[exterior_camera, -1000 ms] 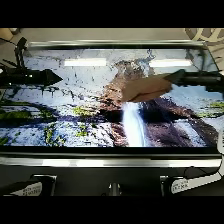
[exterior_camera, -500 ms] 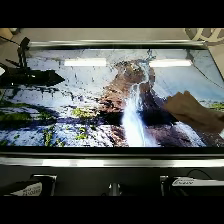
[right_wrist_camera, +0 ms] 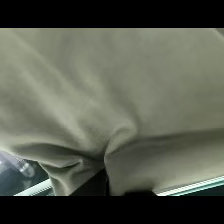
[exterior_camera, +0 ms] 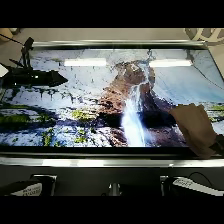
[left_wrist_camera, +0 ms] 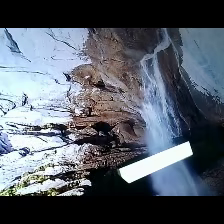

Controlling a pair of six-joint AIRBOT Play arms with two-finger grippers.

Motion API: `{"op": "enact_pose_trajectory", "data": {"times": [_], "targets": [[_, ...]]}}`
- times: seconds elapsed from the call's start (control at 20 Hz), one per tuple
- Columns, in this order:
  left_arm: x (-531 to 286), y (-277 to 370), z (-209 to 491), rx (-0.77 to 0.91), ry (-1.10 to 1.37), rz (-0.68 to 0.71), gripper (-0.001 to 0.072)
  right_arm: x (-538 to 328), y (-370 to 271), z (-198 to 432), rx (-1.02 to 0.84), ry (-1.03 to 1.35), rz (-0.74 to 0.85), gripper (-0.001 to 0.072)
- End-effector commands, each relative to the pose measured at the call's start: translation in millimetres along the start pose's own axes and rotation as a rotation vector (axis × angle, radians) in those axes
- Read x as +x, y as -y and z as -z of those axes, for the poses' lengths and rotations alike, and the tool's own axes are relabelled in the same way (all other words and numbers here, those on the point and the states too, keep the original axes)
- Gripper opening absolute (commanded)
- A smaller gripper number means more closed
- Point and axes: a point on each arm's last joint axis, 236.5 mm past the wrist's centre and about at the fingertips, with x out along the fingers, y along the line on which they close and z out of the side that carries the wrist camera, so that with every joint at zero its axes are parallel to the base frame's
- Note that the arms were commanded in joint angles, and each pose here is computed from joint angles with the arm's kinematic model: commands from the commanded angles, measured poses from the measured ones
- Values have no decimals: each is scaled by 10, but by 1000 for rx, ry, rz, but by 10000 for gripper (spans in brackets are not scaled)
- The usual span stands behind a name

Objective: Fold the shirts.

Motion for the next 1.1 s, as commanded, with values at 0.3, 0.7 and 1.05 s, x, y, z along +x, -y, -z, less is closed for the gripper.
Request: {"op": "enact_pose_trajectory", "data": {"times": [0.3, 0.7, 1.05], "targets": [[9, 3, 5, 1, -2, 1, 24, 98, 100, 359, 80, -12, 80, 19], [9, 22, -11, -4, 5, 2, 24, -654, 321, -206, -47, 174, 234, 657], [-130, -150, -439, 126, 108, -268, 20, -3075, -786, -1627, -495, 951, 469, 631]]}}
